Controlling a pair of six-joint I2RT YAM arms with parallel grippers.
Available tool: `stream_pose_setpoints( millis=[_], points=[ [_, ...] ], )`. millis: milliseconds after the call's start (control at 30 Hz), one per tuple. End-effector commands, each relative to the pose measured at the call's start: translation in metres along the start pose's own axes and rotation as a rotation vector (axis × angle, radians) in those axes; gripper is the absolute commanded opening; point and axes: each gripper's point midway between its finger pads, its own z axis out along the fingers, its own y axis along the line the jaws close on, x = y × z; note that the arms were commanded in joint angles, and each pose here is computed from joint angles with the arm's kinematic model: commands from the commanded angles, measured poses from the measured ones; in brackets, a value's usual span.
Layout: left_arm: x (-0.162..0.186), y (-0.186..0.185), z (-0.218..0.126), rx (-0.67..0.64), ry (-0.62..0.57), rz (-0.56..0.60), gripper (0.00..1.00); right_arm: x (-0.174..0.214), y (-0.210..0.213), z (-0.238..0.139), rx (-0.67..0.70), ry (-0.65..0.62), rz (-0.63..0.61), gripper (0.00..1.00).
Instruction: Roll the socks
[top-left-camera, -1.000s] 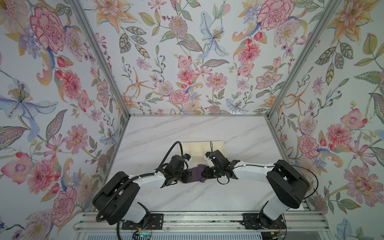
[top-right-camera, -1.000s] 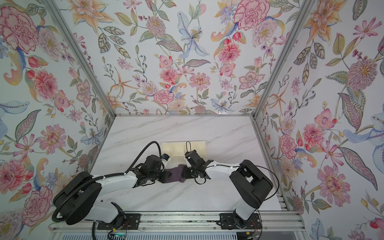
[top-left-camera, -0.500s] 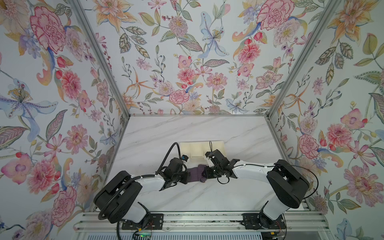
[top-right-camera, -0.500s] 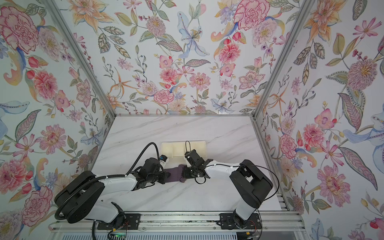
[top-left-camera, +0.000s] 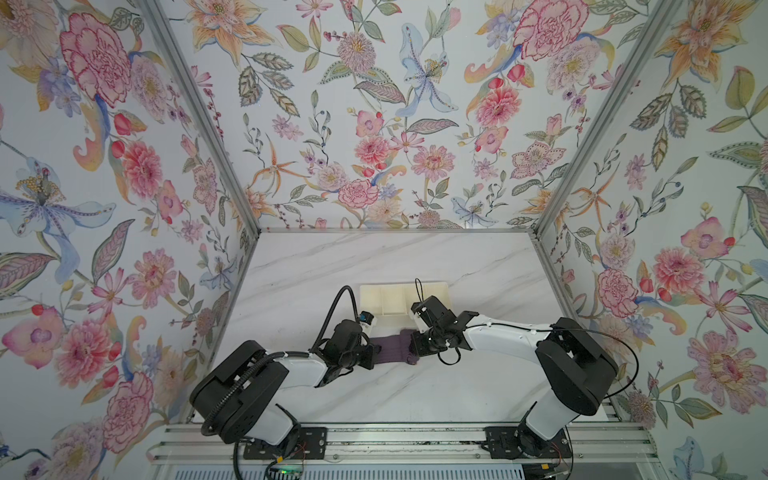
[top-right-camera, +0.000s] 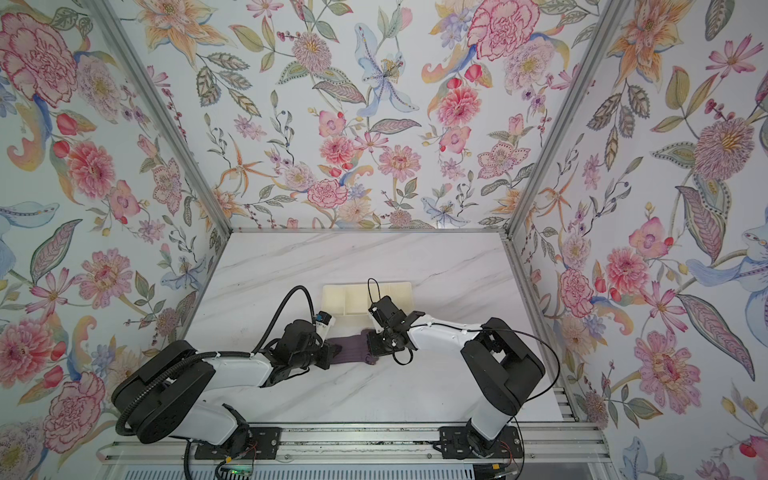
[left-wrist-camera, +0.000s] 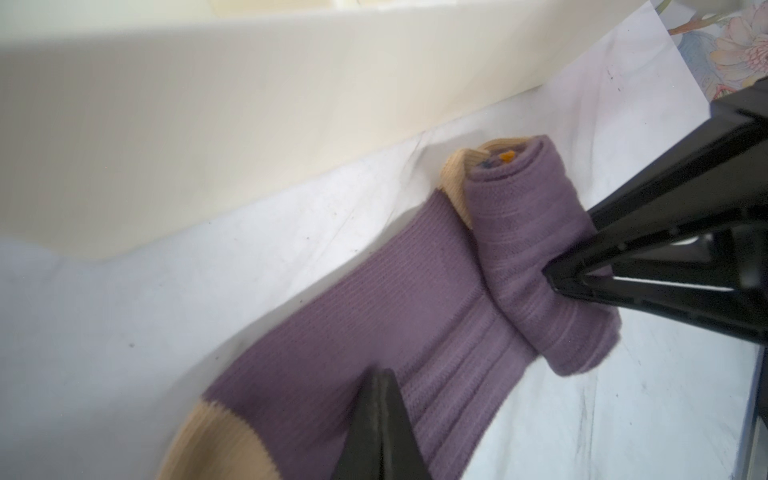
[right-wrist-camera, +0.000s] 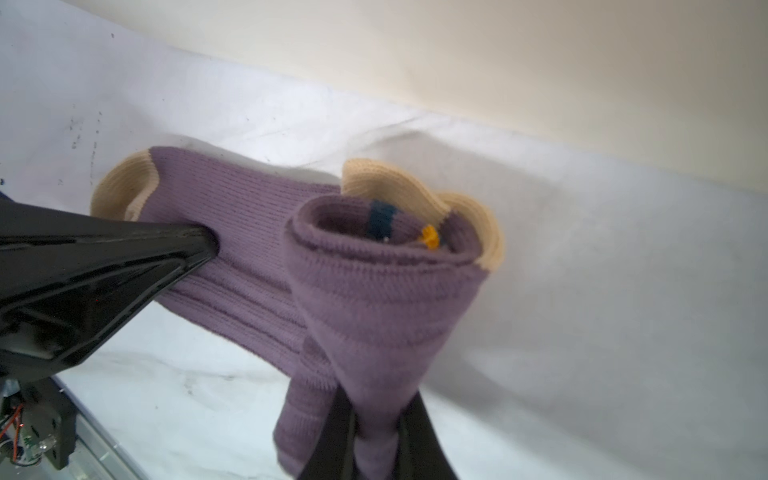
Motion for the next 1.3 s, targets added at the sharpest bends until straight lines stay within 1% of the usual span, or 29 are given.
stream_pose_setpoints(
  millis=[0, 200, 400, 567, 733, 1000, 1267],
  points=[
    [0.077, 0.042, -0.005, -0.15, 0.236, -0.086, 0.0, 0.041, -0.059, 0.0, 0.254, 0.152, 0.013, 0.08],
    [0.079, 0.041, -0.006, -0.138, 0.235, -0.096, 0.0, 0.039, -0.065, -0.005, 0.289, 0.154, 0.01, 0.08],
    [0.072, 0.032, -0.003, -0.095, 0.231, -0.085, 0.0, 0.032, -0.052, -0.004, 0.268, 0.142, -0.011, 0.08],
    [0.05, 0.01, 0.001, -0.024, 0.203, -0.056, 0.0, 0.025, -0.04, -0.003, 0.257, 0.127, -0.029, 0.08],
    [0.022, -0.017, 0.004, 0.032, 0.169, -0.009, 0.0, 0.026, -0.033, 0.002, 0.247, 0.141, -0.042, 0.08],
    [-0.027, -0.058, -0.001, 0.123, 0.073, 0.043, 0.0, 0.032, -0.025, 0.012, 0.218, 0.168, -0.052, 0.08],
    [-0.035, -0.069, 0.001, 0.147, 0.065, 0.053, 0.0, 0.045, -0.02, 0.012, 0.163, 0.198, -0.047, 0.08]
  ],
)
